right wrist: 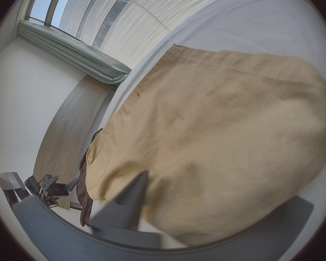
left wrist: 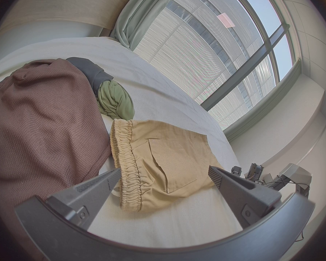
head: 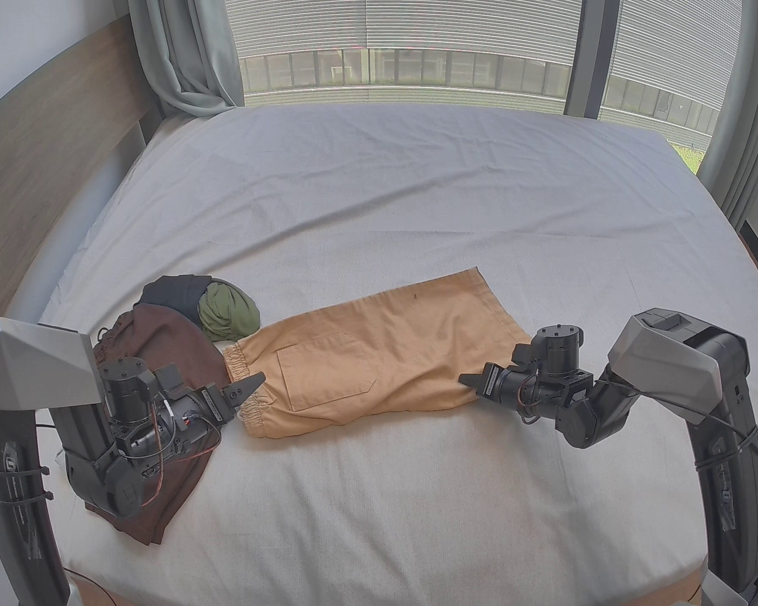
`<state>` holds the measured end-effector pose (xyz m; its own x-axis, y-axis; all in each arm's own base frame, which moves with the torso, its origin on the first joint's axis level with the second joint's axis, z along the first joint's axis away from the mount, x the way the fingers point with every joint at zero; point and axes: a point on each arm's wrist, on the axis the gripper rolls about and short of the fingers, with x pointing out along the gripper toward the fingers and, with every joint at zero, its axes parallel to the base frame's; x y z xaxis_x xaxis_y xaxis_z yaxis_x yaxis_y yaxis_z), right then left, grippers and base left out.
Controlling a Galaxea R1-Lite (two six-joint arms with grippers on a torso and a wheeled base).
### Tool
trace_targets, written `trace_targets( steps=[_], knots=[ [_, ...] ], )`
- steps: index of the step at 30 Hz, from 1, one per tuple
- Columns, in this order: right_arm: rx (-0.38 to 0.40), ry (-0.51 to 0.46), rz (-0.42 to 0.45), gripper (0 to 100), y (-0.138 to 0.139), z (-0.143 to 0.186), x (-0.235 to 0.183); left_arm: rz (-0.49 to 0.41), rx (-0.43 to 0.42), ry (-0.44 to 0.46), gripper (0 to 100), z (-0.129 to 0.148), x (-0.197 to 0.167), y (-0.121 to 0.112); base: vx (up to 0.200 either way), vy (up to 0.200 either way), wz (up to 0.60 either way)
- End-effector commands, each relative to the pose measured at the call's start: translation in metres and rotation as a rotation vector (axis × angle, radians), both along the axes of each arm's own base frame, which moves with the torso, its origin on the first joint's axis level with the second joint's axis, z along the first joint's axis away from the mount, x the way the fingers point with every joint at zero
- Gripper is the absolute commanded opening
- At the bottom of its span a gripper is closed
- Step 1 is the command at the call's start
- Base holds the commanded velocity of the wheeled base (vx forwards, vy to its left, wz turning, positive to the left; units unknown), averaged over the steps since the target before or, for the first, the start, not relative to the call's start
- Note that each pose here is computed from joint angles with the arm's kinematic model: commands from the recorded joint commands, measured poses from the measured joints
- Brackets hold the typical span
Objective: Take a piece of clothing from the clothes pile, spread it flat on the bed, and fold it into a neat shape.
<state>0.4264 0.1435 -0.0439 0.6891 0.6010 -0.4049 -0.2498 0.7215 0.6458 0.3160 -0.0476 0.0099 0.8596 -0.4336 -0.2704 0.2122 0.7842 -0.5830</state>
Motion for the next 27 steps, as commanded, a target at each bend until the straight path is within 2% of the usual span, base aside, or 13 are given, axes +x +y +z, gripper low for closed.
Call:
trace_targets(
  steps=[1,7,12,20,25,27],
  knots=[
    [-0.011,0.014,0.006,0,-0.002,0.003,-0.008,0.000,0.000,0.010,100,-0.003,0.000,0.000,0.000,0.000,0.00],
    [-0.050,-0.020,0.026,0,-0.009,0.030,-0.024,-0.002,-0.001,0.034,100,-0.010,0.000,0.000,0.000,0.000,0.00],
    [-0.104,-0.002,0.040,0,-0.022,0.042,-0.052,-0.009,0.000,0.061,100,-0.018,-0.001,-0.001,0.000,0.000,0.00],
    [-0.210,0.073,0.051,0,-0.053,0.030,-0.091,-0.087,-0.015,0.081,100,-0.024,-0.003,-0.010,0.000,0.000,0.00],
    [-0.236,0.093,0.046,0,-0.061,0.022,-0.096,-0.094,-0.012,0.080,100,-0.028,0.000,-0.011,0.000,0.000,0.00],
    [-0.235,0.097,0.045,0,-0.062,0.022,-0.097,-0.130,-0.018,0.086,100,-0.029,-0.001,-0.014,0.000,0.000,0.00]
  ],
)
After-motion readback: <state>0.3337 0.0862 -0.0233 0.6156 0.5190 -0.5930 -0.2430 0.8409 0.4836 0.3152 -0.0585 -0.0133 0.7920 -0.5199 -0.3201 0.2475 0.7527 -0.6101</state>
